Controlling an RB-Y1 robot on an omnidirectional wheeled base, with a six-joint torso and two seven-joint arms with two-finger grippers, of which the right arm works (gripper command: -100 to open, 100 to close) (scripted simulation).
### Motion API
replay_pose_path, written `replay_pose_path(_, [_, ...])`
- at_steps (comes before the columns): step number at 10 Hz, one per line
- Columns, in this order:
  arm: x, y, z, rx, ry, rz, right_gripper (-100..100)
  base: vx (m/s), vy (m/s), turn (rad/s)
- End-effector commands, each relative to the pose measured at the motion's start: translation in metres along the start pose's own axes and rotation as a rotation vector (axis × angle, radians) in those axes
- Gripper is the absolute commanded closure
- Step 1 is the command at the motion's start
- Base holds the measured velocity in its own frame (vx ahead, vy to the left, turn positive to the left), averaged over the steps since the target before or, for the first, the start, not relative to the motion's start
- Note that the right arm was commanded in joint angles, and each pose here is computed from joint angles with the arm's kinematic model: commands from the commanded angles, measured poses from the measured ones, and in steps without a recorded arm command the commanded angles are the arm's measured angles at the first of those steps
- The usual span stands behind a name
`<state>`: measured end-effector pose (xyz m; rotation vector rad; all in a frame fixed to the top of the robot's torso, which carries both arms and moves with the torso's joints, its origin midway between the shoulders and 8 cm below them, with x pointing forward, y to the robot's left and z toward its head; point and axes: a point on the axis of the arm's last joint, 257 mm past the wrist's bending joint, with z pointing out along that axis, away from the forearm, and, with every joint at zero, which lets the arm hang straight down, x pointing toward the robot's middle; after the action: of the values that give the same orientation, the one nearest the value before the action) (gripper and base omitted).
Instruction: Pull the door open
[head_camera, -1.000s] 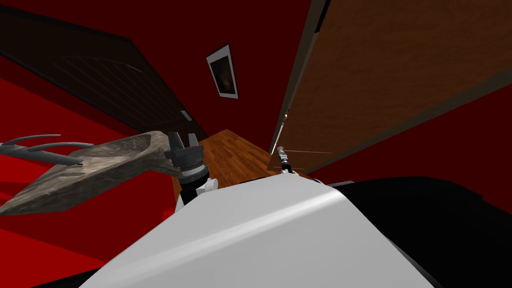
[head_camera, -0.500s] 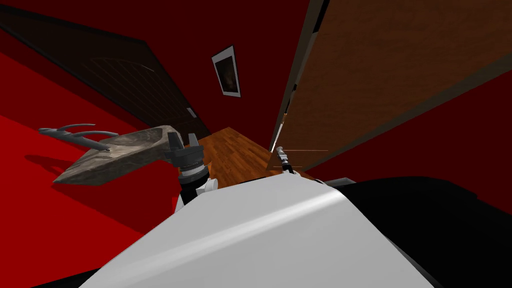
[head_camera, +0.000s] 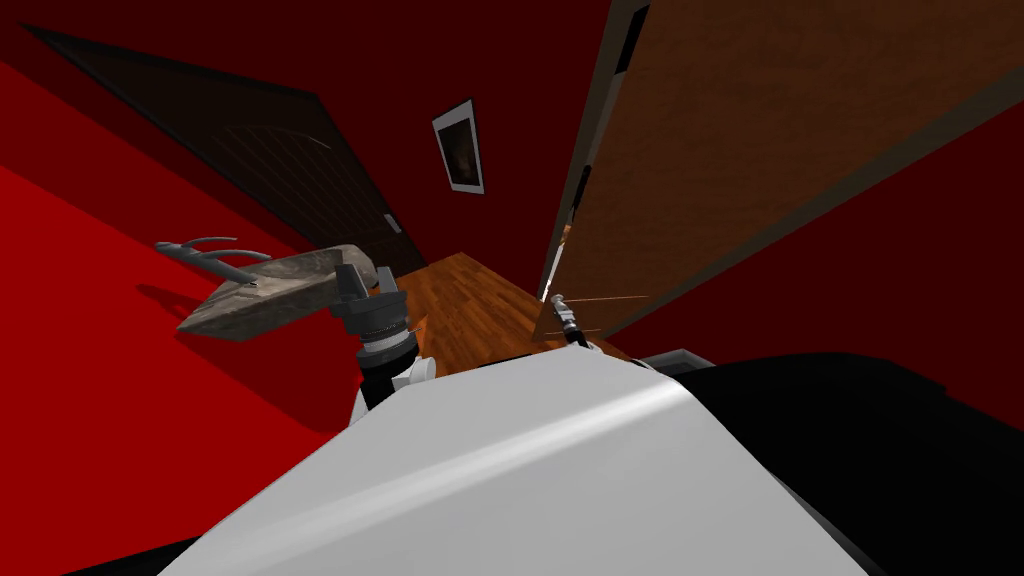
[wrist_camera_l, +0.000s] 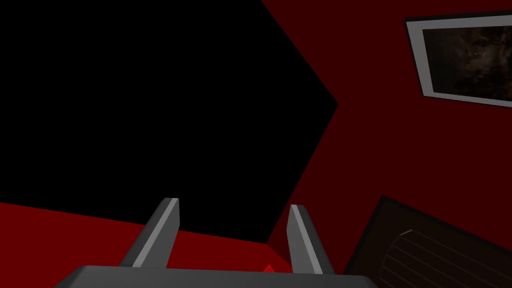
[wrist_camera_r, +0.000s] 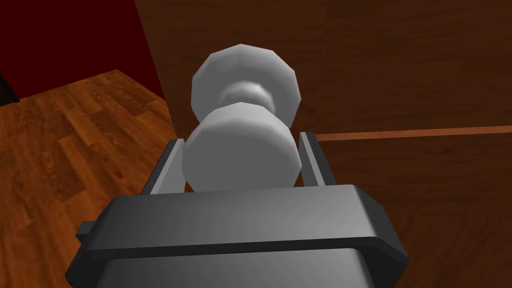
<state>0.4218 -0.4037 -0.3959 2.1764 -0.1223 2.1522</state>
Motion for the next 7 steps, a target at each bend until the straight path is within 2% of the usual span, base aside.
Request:
replay_pose_path(1, [0.001,0.000,-0.0051,0.026,0.005,-0.002,100,-0.147,0.000,0.108])
replay_pose_path(7, [0.003,-0.003,-0.0230,0.112,0.011,-0.003,100,-0.199,-0.049,0.081])
